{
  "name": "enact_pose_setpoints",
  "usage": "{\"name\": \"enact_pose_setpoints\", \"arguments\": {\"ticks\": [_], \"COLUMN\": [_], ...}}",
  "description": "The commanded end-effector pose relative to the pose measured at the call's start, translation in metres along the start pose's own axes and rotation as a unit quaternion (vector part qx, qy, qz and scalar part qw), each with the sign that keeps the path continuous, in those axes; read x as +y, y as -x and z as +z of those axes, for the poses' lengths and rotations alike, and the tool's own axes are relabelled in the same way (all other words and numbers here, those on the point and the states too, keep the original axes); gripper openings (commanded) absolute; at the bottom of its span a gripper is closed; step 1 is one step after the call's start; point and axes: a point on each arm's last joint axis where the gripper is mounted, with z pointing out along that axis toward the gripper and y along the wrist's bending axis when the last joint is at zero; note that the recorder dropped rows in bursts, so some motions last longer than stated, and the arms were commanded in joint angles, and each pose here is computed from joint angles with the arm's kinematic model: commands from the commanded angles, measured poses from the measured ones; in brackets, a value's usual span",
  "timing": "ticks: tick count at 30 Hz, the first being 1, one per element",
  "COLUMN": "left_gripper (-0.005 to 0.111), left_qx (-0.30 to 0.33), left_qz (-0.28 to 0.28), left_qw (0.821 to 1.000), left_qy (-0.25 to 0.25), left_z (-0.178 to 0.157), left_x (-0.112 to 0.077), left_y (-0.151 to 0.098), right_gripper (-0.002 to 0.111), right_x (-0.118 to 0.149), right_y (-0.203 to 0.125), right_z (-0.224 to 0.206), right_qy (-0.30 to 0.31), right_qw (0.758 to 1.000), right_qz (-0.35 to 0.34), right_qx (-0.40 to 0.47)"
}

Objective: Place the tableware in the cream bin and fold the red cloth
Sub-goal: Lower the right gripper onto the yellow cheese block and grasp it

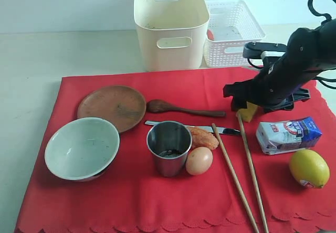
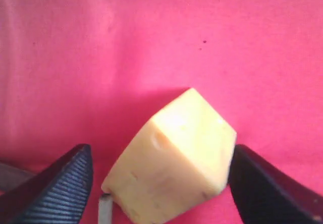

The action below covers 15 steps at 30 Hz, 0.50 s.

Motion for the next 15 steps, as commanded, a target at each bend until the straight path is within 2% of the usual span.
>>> {"name": "enact_pose_setpoints", "arguments": {"ticks": [1, 10, 12, 15], "left_gripper": [0.003, 0.003, 0.003, 0.003], "left_qx": [-0.004, -0.004, -0.004, -0.004], "left_qz": [-0.005, -0.005, -0.005, -0.005], "left_qw": [1.0, 1.0, 1.0, 1.0], "left_qy": [0.0, 0.0, 0.0, 0.0], "left_z": [-0.0005, -0.0005, -0.0005, -0.0005], "left_x": [0.0, 0.0, 0.0, 0.0], "left_y": [0.0007, 0.0007, 0.0007, 0.0007], "right_gripper": [0.072, 0.071, 0.067, 0.054], "right_x": [-0.0016, -0.0008, -0.0008, -0.0007], "right_y": [-0.0005, 0.0044, 0.0046, 0.0047], "right_z": [0.007, 0.0066, 0.0066, 0.0066], "right_qy": [-0.001, 0.004, 0.004, 0.004], "right_qw": [1.0, 0.999, 0.999, 0.999], "right_qz": [0.012, 0.028, 0.028, 0.028], "right_qx": [-0.008, -0.032, -0.034, -0.034]}}
